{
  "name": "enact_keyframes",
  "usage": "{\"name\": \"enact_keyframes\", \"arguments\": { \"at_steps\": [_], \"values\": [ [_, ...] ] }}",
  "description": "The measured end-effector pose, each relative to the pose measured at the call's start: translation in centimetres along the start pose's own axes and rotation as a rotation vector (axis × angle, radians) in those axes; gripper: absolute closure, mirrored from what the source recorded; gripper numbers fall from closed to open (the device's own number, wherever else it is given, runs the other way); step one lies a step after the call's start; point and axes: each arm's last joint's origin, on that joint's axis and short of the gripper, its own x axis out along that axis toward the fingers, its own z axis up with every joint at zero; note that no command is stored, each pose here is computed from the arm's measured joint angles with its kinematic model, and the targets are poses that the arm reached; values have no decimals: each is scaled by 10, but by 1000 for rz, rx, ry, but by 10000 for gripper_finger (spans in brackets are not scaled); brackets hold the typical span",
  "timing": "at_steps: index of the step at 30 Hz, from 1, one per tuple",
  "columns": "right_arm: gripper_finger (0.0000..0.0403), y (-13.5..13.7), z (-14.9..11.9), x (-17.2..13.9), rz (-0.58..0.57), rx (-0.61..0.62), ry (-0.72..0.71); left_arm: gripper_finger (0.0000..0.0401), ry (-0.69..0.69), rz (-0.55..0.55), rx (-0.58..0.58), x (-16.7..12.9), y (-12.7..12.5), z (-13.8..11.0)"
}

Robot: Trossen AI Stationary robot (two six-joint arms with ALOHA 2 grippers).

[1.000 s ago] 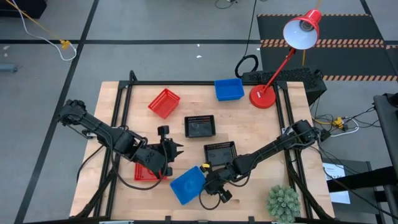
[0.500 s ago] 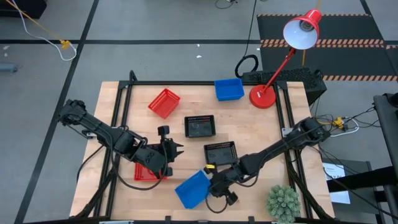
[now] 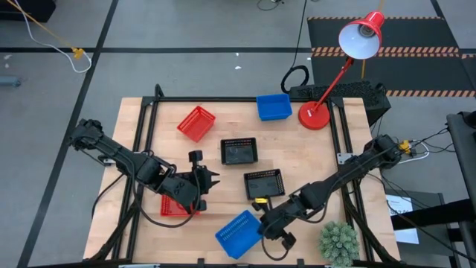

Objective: Stack baskets by color
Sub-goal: Stack the bottom blue basket on the stacked blue baskets

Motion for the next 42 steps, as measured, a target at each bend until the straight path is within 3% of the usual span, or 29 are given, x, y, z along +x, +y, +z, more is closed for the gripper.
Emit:
{"name": "enact_keyframes", "arguments": {
  "at_steps": [13,23,33,42],
  "values": [
    [397,8,-3,-33,-105,50,87,308,0,0,-9,0,0,0],
    [397,9,-13,-56,-212,60,61,308,0,0,-6,0,0,0],
    [397,0,-27,-95,-454,18,53,308,-1,0,0,0,0,0],
    [397,-37,-51,-146,-665,-105,102,308,3,11,0,2,4,1]
  ]
}}
